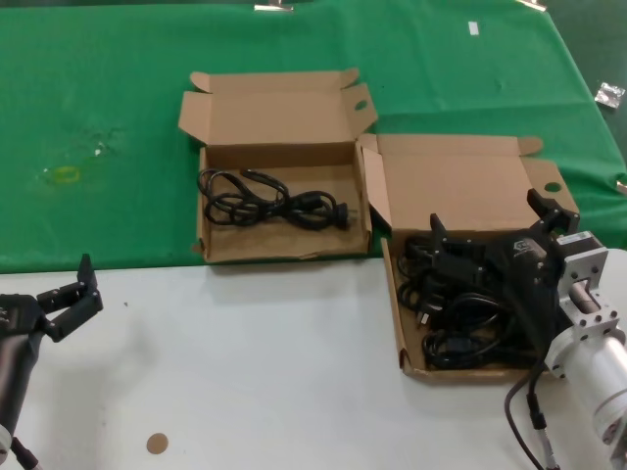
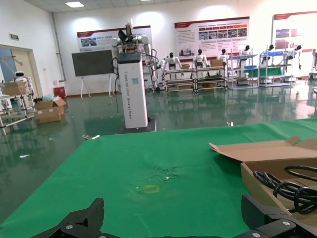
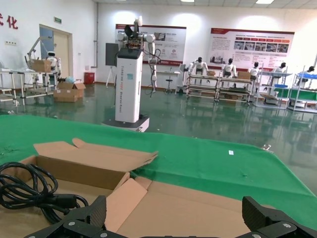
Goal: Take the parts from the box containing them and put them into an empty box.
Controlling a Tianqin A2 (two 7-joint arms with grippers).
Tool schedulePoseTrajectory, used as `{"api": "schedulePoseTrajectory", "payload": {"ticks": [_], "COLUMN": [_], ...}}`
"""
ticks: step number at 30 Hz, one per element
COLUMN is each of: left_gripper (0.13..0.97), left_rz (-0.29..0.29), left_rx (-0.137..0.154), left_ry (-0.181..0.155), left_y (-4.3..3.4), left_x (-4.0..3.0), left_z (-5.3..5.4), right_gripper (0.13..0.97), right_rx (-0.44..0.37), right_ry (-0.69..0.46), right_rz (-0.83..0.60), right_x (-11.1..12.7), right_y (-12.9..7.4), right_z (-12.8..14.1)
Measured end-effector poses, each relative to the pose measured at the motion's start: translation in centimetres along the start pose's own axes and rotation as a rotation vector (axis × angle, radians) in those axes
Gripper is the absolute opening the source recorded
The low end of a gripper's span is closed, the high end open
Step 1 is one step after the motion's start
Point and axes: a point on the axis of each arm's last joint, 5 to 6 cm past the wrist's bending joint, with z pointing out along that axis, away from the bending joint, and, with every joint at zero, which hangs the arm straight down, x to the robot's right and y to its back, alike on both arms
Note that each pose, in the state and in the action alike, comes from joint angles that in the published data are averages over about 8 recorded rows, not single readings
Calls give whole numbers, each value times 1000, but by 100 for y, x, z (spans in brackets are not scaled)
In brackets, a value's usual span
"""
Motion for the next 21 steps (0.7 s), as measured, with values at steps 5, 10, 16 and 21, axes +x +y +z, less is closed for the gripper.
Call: {"api": "schedulePoseTrajectory", "payload": {"ticks": [5, 10, 16, 21], "left_gripper": [966, 966, 966, 966], "left_rz": [0, 0, 0, 0], "left_rx": [0, 0, 0, 0], "left_ry": [0, 0, 0, 0], "left_y": [0, 0, 0, 0], "left_x": [0, 0, 0, 0], "left_z": [0, 0, 0, 0], "right_gripper": [966, 966, 966, 966], "right_rx": [0, 0, 0, 0], "right_ry": [0, 0, 0, 0], "right_rz": [0, 0, 0, 0], "right_x": [0, 0, 0, 0], "right_y": [0, 0, 0, 0], "right_z": [0, 0, 0, 0]}}
